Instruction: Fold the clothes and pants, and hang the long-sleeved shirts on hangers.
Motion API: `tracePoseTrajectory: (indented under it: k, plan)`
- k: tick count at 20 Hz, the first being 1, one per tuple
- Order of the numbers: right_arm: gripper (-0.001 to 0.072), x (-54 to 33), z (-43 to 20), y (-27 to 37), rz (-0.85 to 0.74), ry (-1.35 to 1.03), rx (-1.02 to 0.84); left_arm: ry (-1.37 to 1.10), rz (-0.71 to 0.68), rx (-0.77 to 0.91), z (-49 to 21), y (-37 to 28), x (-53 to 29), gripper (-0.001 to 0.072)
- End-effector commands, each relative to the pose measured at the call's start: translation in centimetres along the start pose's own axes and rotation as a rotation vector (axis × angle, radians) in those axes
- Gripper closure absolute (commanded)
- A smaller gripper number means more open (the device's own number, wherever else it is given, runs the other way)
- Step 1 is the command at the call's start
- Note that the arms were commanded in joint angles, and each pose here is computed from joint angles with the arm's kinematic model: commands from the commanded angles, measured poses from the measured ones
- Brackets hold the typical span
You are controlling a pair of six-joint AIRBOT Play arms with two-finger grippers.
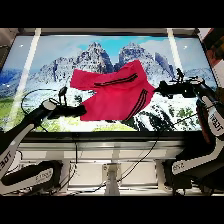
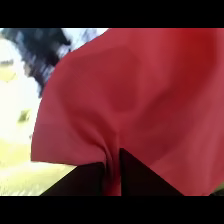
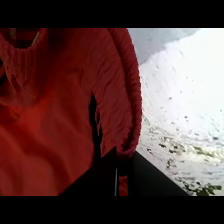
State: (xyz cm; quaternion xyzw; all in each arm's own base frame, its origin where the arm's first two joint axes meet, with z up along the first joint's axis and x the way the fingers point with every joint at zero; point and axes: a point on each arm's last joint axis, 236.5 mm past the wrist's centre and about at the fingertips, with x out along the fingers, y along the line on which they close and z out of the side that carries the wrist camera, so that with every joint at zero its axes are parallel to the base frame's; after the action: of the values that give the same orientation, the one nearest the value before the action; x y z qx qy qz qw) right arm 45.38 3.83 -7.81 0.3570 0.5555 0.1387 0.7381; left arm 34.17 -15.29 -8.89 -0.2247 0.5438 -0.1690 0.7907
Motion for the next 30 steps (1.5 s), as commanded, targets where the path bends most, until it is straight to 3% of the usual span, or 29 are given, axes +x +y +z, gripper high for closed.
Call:
tracePoseTrajectory:
  k: [1, 7, 15, 20, 28, 29, 30]
  plan:
    - [0.0695, -0.1, -1.3, 0.6, 0.025, 0.057, -0.005, -0.146, -0.031, 0.116, 4.5, -2.5, -2.4, 0.0641]
    - [0.0696, -1.6, -3.1, 2.8, 0.072, 0.119, -0.094, -0.479, -0.082, 0.233, 13.0, -8.3, -13.0, 0.0693]
    - [0.0696, -4.2, -6.6, 7.8, 0.055, 0.025, -0.228, -0.626, -0.130, 0.219, 13.7, -11.1, -19.4, 0.0695]
    - [0.0695, -5.3, -8.4, 9.7, 0.057, -0.019, -0.273, -0.472, 0.065, 0.197, 12.7, -5.0, -14.5, 0.0694]
    - [0.0695, -5.5, -7.2, 9.5, 0.038, -0.074, -0.276, -0.413, 0.143, -0.003, 14.2, 2.3, -4.9, 0.0683]
    - [0.0695, -5.5, -7.1, 9.5, 0.037, -0.076, -0.276, -0.407, 0.146, -0.004, 14.1, 2.4, -4.7, 0.0608]
    - [0.0695, -5.5, -7.1, 9.5, 0.037, -0.077, -0.276, -0.412, 0.146, -0.003, 14.2, 2.4, -4.8, 0.0321]
